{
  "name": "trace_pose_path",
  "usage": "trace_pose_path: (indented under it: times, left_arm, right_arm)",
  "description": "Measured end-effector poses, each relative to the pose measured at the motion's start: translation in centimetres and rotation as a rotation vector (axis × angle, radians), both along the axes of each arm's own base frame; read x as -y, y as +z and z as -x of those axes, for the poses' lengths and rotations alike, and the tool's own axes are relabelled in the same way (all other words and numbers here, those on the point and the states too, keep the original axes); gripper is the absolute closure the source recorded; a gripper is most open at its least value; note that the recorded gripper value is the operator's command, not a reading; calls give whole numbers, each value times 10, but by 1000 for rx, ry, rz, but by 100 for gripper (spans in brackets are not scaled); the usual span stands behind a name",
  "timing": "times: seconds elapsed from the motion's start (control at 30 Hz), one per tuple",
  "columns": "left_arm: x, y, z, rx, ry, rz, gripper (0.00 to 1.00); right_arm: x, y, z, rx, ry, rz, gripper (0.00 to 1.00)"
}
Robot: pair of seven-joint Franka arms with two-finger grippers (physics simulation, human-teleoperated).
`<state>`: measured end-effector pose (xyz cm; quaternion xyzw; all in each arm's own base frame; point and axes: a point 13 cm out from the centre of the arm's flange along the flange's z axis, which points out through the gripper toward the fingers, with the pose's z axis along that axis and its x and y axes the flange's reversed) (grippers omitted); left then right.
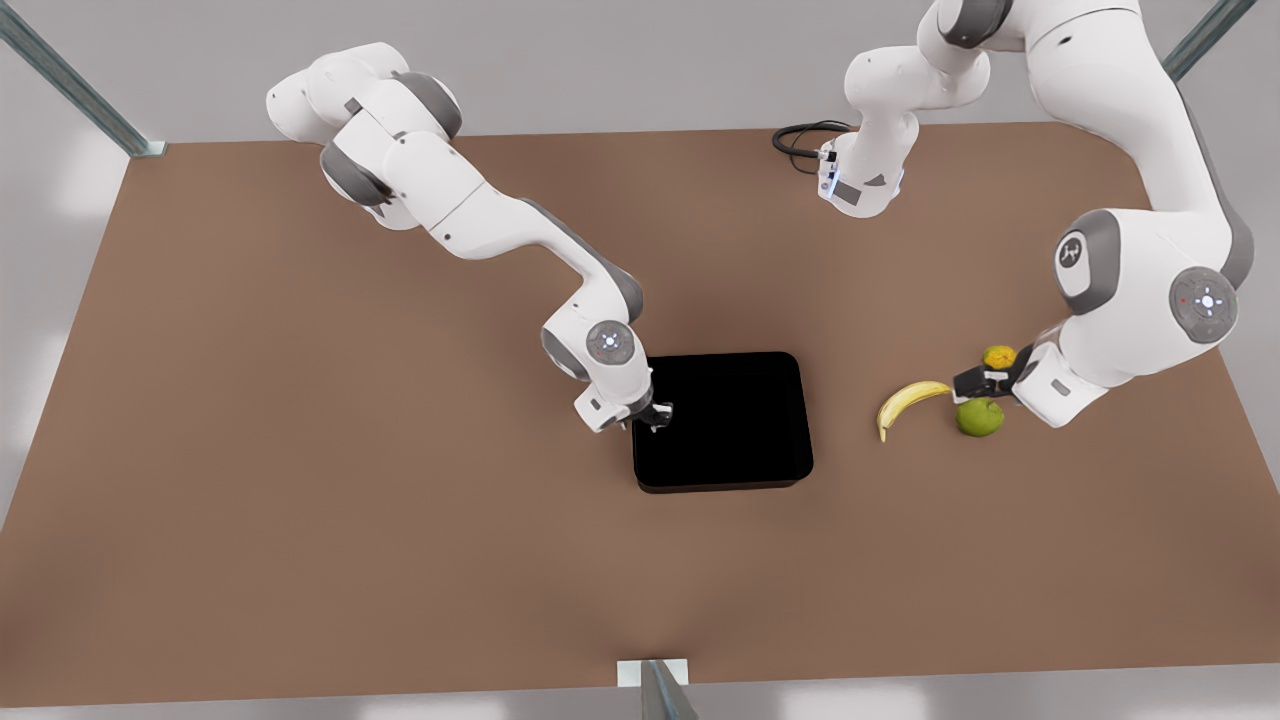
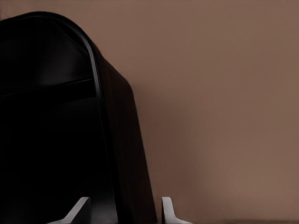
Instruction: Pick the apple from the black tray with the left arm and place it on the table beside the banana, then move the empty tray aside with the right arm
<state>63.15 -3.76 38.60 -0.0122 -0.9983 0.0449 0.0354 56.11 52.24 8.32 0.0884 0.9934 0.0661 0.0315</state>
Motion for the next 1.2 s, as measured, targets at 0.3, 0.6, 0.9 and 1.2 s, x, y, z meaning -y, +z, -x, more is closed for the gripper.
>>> trace_pose_path:
  times: [0.3, 0.6, 0.9, 1.2]
  left_arm:
    - [9, -2, 9, -31, -2, -3, 0]
    - [18, 1, 15, -53, -4, 5, 0]
    - [21, -2, 18, -64, -5, -1, 0]
    - [20, -2, 19, -66, -1, -4, 0]
  right_arm:
    - [0, 4, -5, 4, -2, -19, 73]
    - [-7, 25, -7, 15, 10, -44, 82]
    - [19, 110, -28, 23, 5, -53, 86]
    - [144, 198, -58, -56, 17, 42, 88]
